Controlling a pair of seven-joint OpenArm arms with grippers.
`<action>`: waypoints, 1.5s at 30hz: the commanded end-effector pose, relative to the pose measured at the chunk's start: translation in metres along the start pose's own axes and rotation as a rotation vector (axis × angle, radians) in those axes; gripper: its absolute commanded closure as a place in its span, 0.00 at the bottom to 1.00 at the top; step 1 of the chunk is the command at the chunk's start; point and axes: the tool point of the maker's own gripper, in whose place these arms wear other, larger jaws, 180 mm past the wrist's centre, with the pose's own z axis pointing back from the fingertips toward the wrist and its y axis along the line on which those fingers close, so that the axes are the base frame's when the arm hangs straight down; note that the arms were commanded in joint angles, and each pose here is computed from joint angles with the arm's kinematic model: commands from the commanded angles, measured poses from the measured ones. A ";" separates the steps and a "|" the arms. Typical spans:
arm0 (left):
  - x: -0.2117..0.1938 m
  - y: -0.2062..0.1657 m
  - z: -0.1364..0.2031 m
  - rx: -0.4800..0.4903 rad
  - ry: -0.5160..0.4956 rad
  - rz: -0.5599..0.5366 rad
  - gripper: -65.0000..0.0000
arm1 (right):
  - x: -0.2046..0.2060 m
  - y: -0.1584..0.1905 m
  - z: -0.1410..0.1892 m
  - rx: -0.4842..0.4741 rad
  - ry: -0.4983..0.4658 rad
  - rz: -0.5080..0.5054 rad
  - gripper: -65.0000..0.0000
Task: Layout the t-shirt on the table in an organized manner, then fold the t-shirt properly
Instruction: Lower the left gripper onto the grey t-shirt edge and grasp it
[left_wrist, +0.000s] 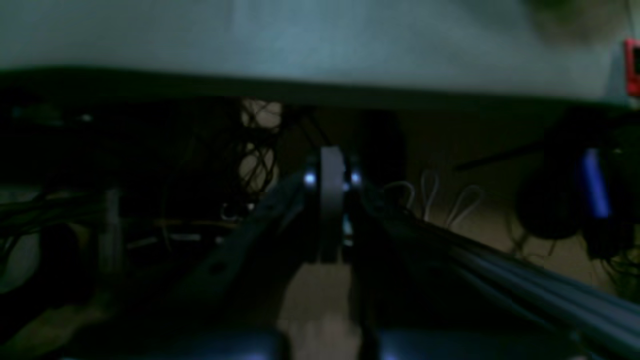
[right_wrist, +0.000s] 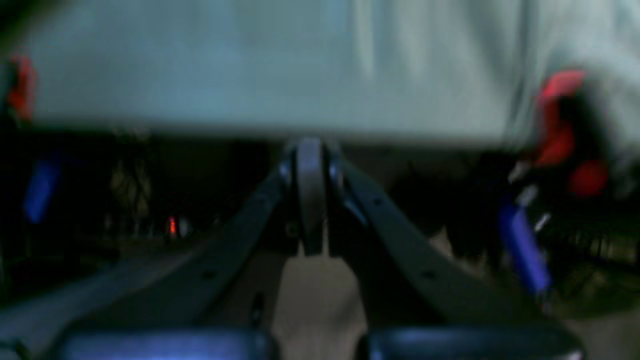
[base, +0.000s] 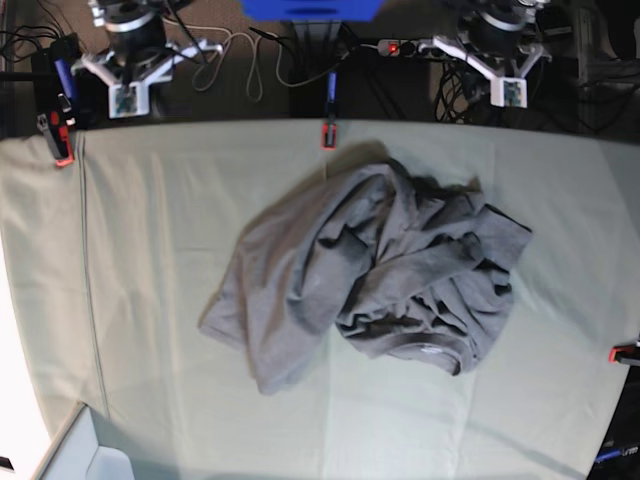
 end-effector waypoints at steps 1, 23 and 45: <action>0.019 -0.004 0.004 -0.012 -0.049 -0.001 1.00 | 0.013 0.001 -0.001 0.004 -0.036 0.002 1.00; 0.128 -0.018 -0.045 -0.015 -0.232 0.089 0.62 | 0.050 -0.001 -0.030 -0.002 -0.063 -0.003 0.46; 0.128 0.076 -0.088 0.220 -0.215 0.308 0.33 | 0.040 -0.001 -0.031 -0.003 -0.011 -0.003 0.46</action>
